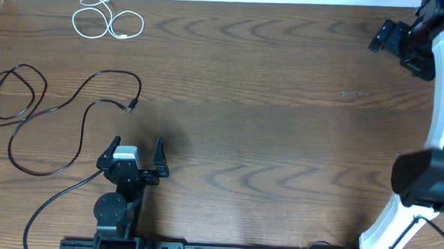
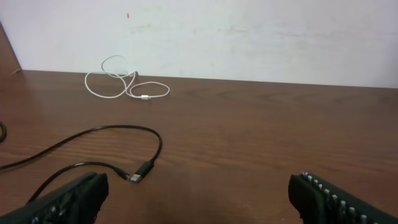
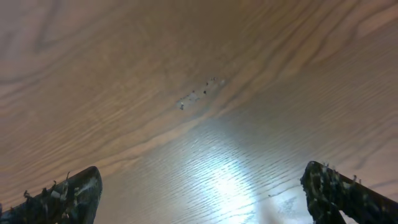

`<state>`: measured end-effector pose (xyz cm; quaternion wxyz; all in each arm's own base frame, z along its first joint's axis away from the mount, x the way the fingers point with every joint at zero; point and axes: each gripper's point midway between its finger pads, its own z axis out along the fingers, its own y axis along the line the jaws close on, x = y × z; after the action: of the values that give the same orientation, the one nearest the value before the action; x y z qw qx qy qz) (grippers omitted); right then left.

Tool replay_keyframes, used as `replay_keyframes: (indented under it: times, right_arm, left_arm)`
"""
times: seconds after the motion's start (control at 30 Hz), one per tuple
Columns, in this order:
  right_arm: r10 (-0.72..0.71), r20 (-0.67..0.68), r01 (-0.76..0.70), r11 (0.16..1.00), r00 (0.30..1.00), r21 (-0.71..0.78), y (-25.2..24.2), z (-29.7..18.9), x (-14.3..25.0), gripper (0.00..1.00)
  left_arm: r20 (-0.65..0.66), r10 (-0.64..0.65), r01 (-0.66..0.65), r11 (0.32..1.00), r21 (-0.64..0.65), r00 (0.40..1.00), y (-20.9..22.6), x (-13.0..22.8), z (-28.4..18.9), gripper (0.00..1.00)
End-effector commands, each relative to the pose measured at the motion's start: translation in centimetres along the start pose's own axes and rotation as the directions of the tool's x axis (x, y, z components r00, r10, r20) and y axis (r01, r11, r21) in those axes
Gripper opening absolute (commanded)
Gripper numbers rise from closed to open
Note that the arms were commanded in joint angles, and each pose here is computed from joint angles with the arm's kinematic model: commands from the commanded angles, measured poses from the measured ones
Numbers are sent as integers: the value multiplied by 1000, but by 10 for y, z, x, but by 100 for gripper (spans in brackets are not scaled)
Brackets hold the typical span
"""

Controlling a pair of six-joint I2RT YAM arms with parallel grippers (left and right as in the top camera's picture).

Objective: Untangle cables

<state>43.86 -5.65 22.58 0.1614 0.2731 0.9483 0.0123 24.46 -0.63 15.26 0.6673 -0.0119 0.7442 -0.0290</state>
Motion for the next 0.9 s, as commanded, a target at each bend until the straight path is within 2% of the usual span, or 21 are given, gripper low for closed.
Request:
replay_keyframes:
  times: [0.0,0.1,0.2,0.33,0.53,0.7,0.87]
  right_arm:
    - [-27,81,26,1000,996,5,1,-32,0,99]
    - [-53,127,57,998,990,-26,12,-56,6,99]
    - [-83,243,87,996,967,-5,19,-89,5,99]
    - [-141,428,129,990,893,57,24,-146,8,99]
    - [-129,599,165,986,790,-5,29,-214,16,99]
    - [-61,672,139,988,738,-62,6,-245,28,99]
    - [-3,724,158,977,690,-146,-1,-243,44,99]
  left_arm:
    - [-46,17,-18,1000,-10,999,2,16,1,98]
    - [-46,17,-18,1000,-10,999,2,16,1,98]
    - [-46,17,-18,1000,-10,999,2,16,1,98]
    - [-46,17,-18,1000,-10,999,2,16,1,98]
    - [-46,17,-18,1000,-10,999,2,16,1,98]
    - [-46,17,-18,1000,-10,999,2,16,1,98]
    - [-46,17,-18,1000,-10,999,2,16,1,98]
